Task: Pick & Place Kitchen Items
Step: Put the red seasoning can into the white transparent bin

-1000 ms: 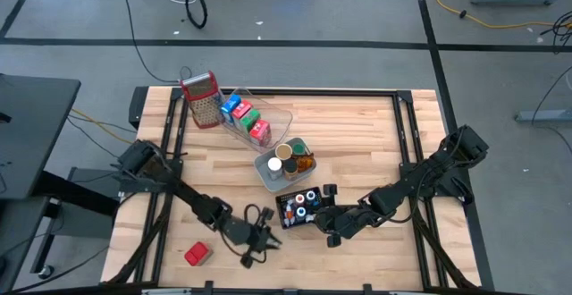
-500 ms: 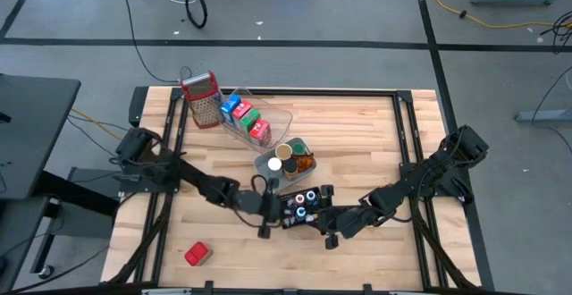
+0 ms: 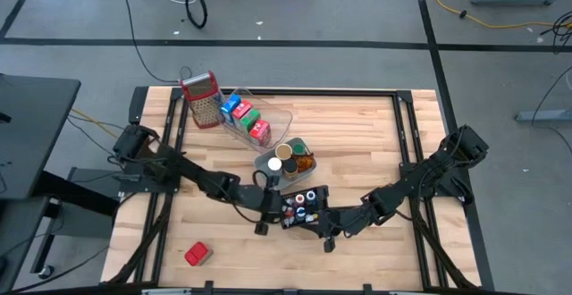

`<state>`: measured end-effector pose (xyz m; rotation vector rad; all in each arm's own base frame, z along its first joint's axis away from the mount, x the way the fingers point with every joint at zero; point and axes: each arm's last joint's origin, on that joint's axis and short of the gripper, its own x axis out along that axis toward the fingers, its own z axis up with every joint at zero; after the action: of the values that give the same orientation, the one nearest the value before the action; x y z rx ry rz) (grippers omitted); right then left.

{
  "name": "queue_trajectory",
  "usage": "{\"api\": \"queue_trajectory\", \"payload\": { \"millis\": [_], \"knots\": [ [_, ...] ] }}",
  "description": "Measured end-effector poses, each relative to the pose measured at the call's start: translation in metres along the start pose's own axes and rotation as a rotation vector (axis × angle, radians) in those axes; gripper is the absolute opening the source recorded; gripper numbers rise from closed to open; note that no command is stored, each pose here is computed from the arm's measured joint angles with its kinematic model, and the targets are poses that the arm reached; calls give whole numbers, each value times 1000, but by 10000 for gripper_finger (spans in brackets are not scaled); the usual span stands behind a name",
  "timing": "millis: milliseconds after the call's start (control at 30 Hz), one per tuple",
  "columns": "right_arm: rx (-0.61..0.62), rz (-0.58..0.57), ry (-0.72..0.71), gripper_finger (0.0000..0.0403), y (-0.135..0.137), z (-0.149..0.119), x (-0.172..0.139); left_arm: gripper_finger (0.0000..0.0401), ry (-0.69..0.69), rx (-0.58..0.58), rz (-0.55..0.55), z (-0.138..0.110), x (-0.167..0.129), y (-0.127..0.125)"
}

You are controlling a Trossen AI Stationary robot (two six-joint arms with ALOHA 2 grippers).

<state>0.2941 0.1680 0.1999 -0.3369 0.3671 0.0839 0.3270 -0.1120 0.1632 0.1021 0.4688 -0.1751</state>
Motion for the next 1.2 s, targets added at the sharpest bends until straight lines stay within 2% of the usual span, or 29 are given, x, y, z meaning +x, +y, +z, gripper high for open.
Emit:
{"api": "queue_trajectory", "payload": {
  "millis": [100, 333, 433, 633, 733, 833, 1000, 1100, 1200],
  "knots": [
    [-11, -2, 1, 180, -1, 0, 0, 150, 9, 3, -2, 15, -14, 1],
    [-44, 21, -13, 180, -2, 1, 1, 148, 207, -129, 44, 63, -58, 7],
    [-86, 33, -25, 180, -4, 2, 3, 153, 315, -117, 29, 74, -68, 3],
    [-206, 2, -24, 180, -11, 2, 6, 181, 350, -165, -19, 99, -78, -9],
    [-245, -7, -21, 180, -14, 1, 7, 187, 407, -284, -4, 108, -88, -13],
    [-289, -13, -14, 180, -16, 0, 8, 186, 492, -455, 31, 111, -99, -18],
    [-360, -25, -5, 180, -21, -1, 10, 173, 745, -772, 32, 95, -112, -35],
    [-374, -26, -3, 180, -25, -1, 12, 165, 865, -967, 75, 84, -119, -51],
    [-374, 5, -13, 180, -30, -2, 14, 159, 944, -1091, 103, 75, -124, -68]
  ]
}}
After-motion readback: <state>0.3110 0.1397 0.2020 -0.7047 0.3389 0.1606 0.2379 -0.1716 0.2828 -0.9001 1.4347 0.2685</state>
